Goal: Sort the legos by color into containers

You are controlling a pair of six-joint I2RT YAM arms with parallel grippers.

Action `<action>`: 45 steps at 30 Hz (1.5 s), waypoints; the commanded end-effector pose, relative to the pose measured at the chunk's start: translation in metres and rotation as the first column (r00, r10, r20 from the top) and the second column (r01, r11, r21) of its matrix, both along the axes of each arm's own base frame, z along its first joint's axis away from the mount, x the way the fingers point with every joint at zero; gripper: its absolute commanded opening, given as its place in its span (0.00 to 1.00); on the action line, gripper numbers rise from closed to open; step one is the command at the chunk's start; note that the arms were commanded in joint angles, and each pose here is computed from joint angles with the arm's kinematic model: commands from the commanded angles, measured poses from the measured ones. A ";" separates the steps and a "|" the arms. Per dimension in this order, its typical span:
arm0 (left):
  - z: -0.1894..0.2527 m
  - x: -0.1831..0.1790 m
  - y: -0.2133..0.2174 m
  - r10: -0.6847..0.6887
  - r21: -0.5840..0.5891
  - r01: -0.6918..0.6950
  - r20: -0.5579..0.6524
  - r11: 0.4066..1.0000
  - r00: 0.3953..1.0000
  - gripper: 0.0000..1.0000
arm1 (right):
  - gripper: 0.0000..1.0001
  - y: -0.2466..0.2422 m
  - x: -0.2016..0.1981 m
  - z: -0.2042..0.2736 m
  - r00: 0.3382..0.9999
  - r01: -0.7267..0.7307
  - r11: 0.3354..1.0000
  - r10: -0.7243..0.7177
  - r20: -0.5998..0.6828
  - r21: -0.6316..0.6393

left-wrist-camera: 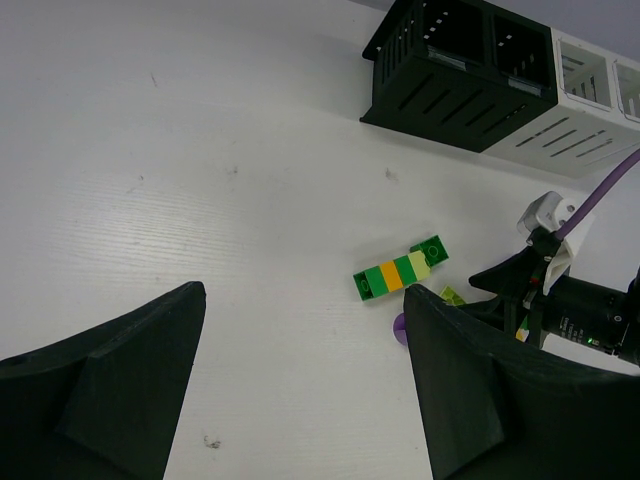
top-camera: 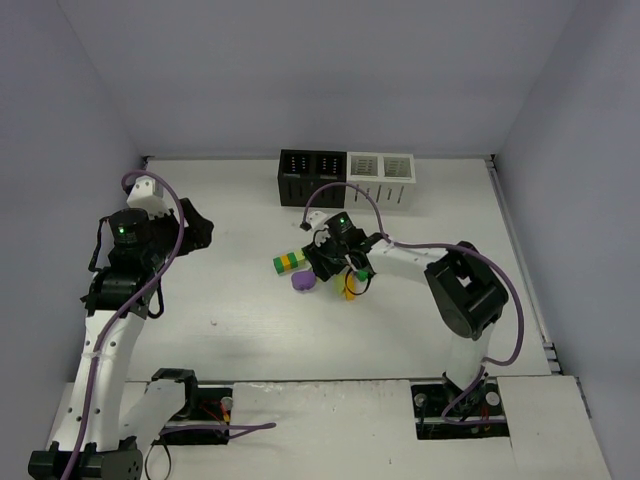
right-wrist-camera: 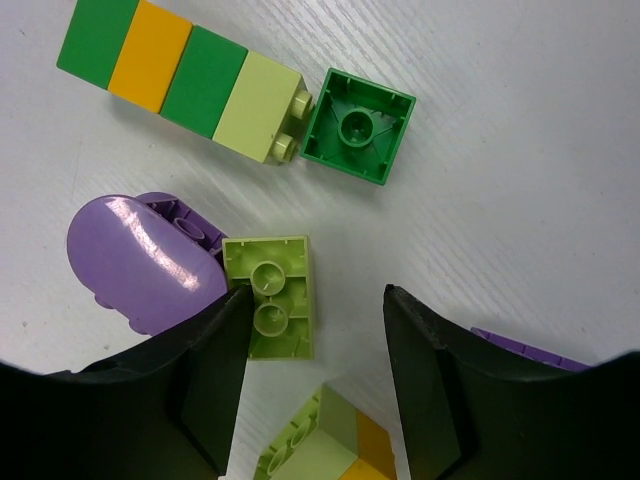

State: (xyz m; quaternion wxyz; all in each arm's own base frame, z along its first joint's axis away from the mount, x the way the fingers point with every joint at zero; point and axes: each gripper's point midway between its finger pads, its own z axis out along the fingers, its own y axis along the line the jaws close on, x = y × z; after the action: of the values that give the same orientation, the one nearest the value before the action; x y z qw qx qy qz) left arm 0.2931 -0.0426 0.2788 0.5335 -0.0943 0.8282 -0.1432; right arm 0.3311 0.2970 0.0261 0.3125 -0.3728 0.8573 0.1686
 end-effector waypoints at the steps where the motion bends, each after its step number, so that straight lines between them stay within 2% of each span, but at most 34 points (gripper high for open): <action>1: 0.026 0.008 -0.002 -0.004 -0.020 0.005 0.081 1.000 0.997 0.74 | 0.51 0.014 0.005 0.014 0.999 -0.014 0.998 0.012 0.042 0.057; 2: 0.026 0.008 -0.002 -0.004 -0.020 0.005 0.084 1.000 0.996 0.74 | 0.51 0.016 0.004 0.014 0.999 -0.019 0.998 0.016 0.043 0.058; 5: 0.026 0.008 -0.001 -0.004 -0.020 0.005 0.083 1.000 0.997 0.74 | 0.38 0.018 0.002 0.012 0.999 -0.025 0.998 0.023 0.039 0.059; 7: 0.027 0.008 -0.001 -0.004 -0.020 0.005 0.086 1.000 0.996 0.74 | 0.21 0.018 0.003 0.010 0.999 -0.022 0.998 0.020 0.037 0.054; 8: 0.027 0.008 -0.001 -0.004 -0.020 0.005 0.086 1.000 0.996 0.74 | 0.09 0.017 0.004 0.008 0.999 -0.015 0.999 0.013 0.034 0.051; 10: 0.027 0.008 -0.001 -0.002 -0.019 0.004 0.086 1.000 0.996 0.74 | 0.00 0.016 0.005 0.008 0.999 -0.009 0.999 0.007 0.037 0.048; 14: 0.026 0.008 -0.001 -0.002 -0.019 0.004 0.083 1.000 0.997 0.74 | 0.00 0.011 0.014 0.024 0.995 0.024 0.999 -0.028 0.091 0.039; 16: 0.026 0.008 -0.001 -0.002 -0.019 0.004 0.083 1.000 0.997 0.74 | 0.00 0.005 0.026 0.047 0.986 0.065 0.997 -0.072 0.151 0.052; 19: 0.028 0.008 -0.001 -0.004 -0.020 0.005 0.087 1.000 0.996 0.74 | 0.00 -0.024 0.062 0.098 0.937 0.203 0.976 -0.217 0.273 0.082; 21: 0.027 0.007 -0.001 0.001 -0.018 0.001 0.087 1.000 0.996 0.74 | 0.00 -0.051 0.086 0.132 0.875 0.318 0.941 -0.337 0.347 0.114; 24: 0.027 0.007 0.001 0.005 -0.014 -0.004 0.088 1.000 0.996 0.74 | 0.00 -0.115 0.131 0.178 0.741 0.499 0.849 -0.522 0.421 0.175; 27: 0.026 0.008 0.002 0.010 -0.010 -0.009 0.084 1.000 0.996 0.74 | 0.00 -0.153 0.160 0.214 0.625 0.595 0.773 -0.617 0.478 0.221; 28: 0.026 0.008 0.002 0.012 -0.010 -0.011 0.084 1.000 0.996 0.74 | 0.00 -0.174 0.172 0.232 0.568 0.631 0.734 -0.657 0.496 0.251; 31: 0.025 0.008 0.001 0.009 -0.010 -0.008 0.076 1.000 0.997 0.74 | 0.00 -0.212 0.200 0.228 0.503 0.698 0.670 -0.710 0.492 0.252; 32: 0.024 0.009 0.001 0.007 -0.011 -0.007 0.074 1.000 0.997 0.74 | 0.00 -0.218 0.209 0.241 0.479 0.701 0.657 -0.722 0.499 0.278; 36: 0.025 0.008 0.001 0.009 -0.010 -0.008 0.077 1.000 0.997 0.74 | 0.00 -0.239 0.236 0.240 0.452 0.721 0.632 -0.740 0.499 0.284; 45: 0.027 0.007 0.001 0.007 -0.010 -0.006 0.082 1.000 0.997 0.74 | 0.00 -0.236 0.268 0.203 0.532 0.690 0.682 -0.704 0.470 0.241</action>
State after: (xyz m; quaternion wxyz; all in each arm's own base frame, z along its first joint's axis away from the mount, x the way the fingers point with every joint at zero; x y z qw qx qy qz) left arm 0.2935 -0.0425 0.2781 0.5324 -0.0948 0.8289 -0.1428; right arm 0.5846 0.0562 0.1867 0.5350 -0.0251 0.8402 -0.0846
